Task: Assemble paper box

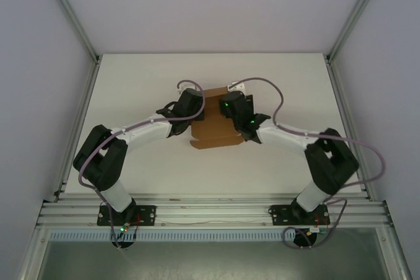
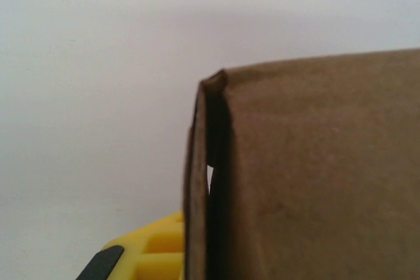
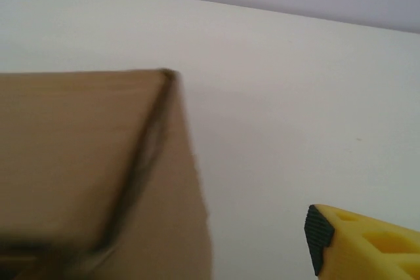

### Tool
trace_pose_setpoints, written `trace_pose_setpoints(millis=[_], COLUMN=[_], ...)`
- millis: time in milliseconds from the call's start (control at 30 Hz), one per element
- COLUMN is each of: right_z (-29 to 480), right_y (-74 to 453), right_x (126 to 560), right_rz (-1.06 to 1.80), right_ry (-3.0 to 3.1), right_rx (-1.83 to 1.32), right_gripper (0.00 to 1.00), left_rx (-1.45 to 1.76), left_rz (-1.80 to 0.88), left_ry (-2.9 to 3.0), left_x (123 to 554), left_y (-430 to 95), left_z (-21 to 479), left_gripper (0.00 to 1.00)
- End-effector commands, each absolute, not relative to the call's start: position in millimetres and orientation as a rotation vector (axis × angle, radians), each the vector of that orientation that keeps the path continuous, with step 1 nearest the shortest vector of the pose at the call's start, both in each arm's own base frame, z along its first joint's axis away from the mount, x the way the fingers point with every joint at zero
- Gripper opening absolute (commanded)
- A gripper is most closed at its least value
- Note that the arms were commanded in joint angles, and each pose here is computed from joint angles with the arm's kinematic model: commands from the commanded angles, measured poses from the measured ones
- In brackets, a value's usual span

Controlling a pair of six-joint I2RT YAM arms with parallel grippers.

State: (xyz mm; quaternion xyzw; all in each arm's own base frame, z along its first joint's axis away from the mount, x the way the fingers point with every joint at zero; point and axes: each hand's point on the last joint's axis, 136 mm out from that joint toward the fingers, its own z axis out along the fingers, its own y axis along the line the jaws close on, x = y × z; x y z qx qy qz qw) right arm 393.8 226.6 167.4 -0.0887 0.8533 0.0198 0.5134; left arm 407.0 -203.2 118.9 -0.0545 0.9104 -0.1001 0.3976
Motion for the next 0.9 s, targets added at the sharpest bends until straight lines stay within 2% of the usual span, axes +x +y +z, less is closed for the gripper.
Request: trace_pose_setpoints(millis=[0, 67, 267, 333, 400, 633, 867], right_z=[190.6, 197.5, 213.5, 217.2, 227.1, 234.4, 204.1], right_y=[243.3, 239.7, 203.7, 186.5, 170.1, 114.6, 108.6], right_x=[370.8, 357.7, 336.4, 332.3, 325.1, 293.5, 275.1], right_rz=[0.241, 0.289, 0.236, 0.214, 0.232, 0.297, 0.262], right_ry=[1.998, 1.971, 1.945, 1.934, 1.903, 1.912, 2.104], right_rx=[-0.321, -0.342, -0.254, -0.171, -0.079, 0.185, 0.123], right_gripper=[0.85, 0.93, 0.94, 1.0, 1.0, 1.0, 1.0], left_rx=[-0.103, -0.102, -0.031, 0.049, 0.173, 0.46, 0.63], left_rz=[-0.275, -0.273, -0.317, -0.324, -0.327, -0.27, -0.282], left_ry=[2.318, 2.317, 2.325, 2.343, 2.385, 2.667, 3.011], left_x=[400.6, 400.6, 397.4, 393.8, 385.7, 327.8, 248.6], left_y=[-200.6, -199.0, -206.8, -212.1, -218.2, -210.4, -215.6], left_z=[122.3, 124.8, 129.6, 129.4, 126.6, 99.2, 92.6], left_gripper=[0.0, 0.0, 0.0, 0.0, 0.0, 0.0, 0.0])
